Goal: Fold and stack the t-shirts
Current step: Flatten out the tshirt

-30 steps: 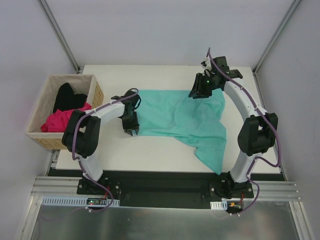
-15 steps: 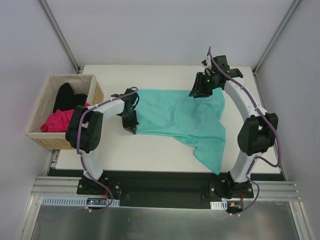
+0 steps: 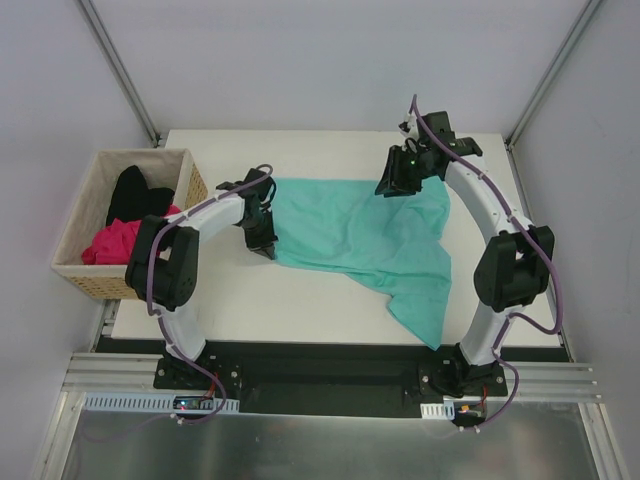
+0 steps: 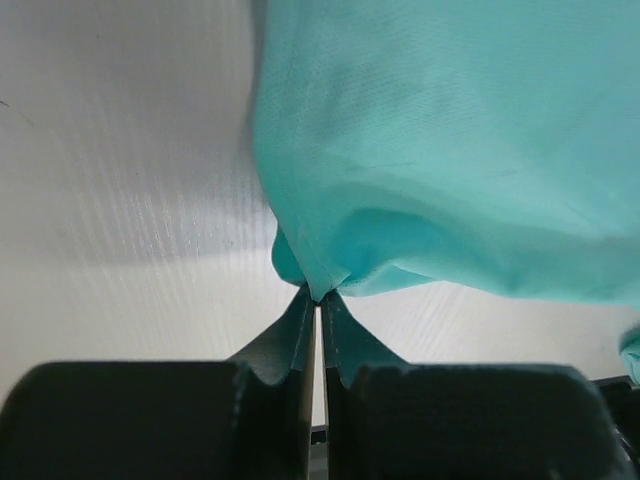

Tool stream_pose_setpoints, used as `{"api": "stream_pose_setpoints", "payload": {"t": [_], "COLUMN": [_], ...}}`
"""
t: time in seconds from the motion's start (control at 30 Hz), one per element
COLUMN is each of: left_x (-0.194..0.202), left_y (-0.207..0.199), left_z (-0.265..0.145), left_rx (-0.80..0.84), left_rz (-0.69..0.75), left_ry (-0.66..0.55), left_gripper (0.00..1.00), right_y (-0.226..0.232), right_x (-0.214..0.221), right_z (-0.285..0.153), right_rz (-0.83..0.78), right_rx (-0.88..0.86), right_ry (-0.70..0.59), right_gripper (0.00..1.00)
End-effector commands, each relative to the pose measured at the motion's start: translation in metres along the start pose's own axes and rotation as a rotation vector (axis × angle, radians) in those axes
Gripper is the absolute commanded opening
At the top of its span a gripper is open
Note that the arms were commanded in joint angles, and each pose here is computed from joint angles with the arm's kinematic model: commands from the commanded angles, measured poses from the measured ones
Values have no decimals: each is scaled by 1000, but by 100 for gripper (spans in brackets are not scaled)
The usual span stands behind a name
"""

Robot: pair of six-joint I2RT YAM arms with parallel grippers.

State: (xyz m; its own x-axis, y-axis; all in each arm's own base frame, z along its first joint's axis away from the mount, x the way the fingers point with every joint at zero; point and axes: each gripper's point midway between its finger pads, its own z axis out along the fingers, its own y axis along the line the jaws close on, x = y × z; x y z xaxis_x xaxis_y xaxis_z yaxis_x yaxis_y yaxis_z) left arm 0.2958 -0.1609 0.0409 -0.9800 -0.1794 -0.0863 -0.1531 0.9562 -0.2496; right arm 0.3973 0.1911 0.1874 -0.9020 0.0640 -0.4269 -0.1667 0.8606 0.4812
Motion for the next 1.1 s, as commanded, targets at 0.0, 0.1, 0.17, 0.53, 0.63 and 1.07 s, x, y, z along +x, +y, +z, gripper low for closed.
{"api": "stream_pose_setpoints", "payload": {"t": [0.0, 0.1, 0.17, 0.53, 0.63, 1.07], "left_x": [-21, -26, -31, -50, -57, -82], "left_y": [-19, -22, -26, -35, -38, -51], "left_z": [-45, -57, -67, -95, -100, -90], "left_rx": [70, 76, 83, 80, 80, 82], "left_rz": [4, -1, -3, -13, -15, -18], "left_ry": [-111, -137, -166, -238, -257, -252], "left_gripper": [0, 0, 0, 0, 0, 0], "right_y": [9, 9, 9, 16, 21, 58], "right_x": [4, 14, 22, 66, 77, 127], "right_z": [-1, 4, 6, 7, 7, 22], "right_rz": [-24, -25, -33, -113, -135, -215], "right_rx": [-6, -4, -1, 9, 10, -36], "right_ry": [-4, 5, 15, 78, 90, 192], "right_gripper": [33, 32, 31, 30, 29, 29]}}
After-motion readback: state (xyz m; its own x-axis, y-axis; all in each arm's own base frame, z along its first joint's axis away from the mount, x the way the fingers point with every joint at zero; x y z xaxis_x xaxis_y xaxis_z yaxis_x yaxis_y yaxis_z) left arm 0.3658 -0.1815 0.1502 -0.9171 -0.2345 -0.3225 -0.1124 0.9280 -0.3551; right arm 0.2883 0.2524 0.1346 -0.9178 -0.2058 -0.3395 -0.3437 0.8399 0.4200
